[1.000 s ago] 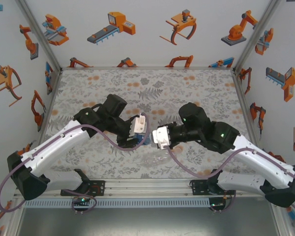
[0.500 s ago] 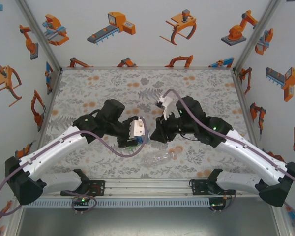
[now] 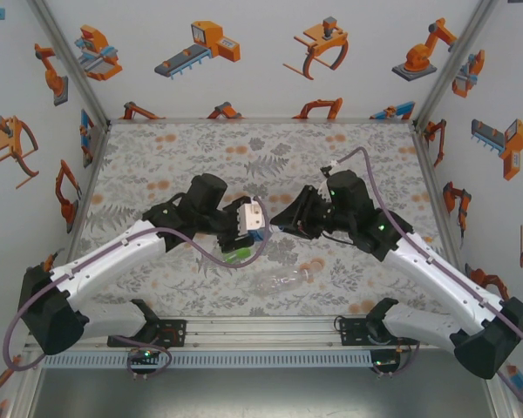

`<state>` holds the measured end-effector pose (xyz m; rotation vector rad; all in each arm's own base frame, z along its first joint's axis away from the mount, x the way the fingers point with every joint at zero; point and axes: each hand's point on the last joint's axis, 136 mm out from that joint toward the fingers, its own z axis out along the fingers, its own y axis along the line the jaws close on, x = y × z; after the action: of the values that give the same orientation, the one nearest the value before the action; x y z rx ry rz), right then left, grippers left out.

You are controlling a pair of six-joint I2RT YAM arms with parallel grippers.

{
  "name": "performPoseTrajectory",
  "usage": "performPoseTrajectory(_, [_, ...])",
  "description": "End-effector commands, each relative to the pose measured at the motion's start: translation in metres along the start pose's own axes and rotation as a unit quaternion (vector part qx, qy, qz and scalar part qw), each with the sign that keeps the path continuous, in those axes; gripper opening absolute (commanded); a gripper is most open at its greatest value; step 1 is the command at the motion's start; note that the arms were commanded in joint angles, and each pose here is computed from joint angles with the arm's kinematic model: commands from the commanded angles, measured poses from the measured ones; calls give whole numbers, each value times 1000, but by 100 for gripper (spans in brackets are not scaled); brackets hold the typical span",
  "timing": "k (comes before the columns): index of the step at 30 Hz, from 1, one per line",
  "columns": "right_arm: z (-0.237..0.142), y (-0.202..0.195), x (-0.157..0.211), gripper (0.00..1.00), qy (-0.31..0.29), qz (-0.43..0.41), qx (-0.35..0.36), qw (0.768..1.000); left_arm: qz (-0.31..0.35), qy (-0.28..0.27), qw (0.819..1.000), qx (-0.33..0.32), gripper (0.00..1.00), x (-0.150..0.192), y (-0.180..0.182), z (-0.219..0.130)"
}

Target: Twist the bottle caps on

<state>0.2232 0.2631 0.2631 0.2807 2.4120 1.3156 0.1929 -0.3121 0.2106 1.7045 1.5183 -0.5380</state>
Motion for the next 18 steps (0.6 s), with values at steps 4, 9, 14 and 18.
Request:
performPoseTrajectory(4, [-16, 13, -4, 39, -1, -105, 31, 994, 25, -99, 995, -17, 0, -51, 15, -9])
performPoseTrajectory(9, [-42, 53, -3, 57, -9, -280, -27, 959, 8, -84, 996, 8, 0, -38, 5, -6])
performPoseTrajectory(14, [-67, 80, 2, 57, -43, -457, -84, 885, 0, -82, 996, 47, 0, -34, -10, -9])
performPoseTrajectory(18, [-80, 93, 25, 57, -37, -582, -145, 799, -3, -86, 993, 77, 0, -36, -22, -15])
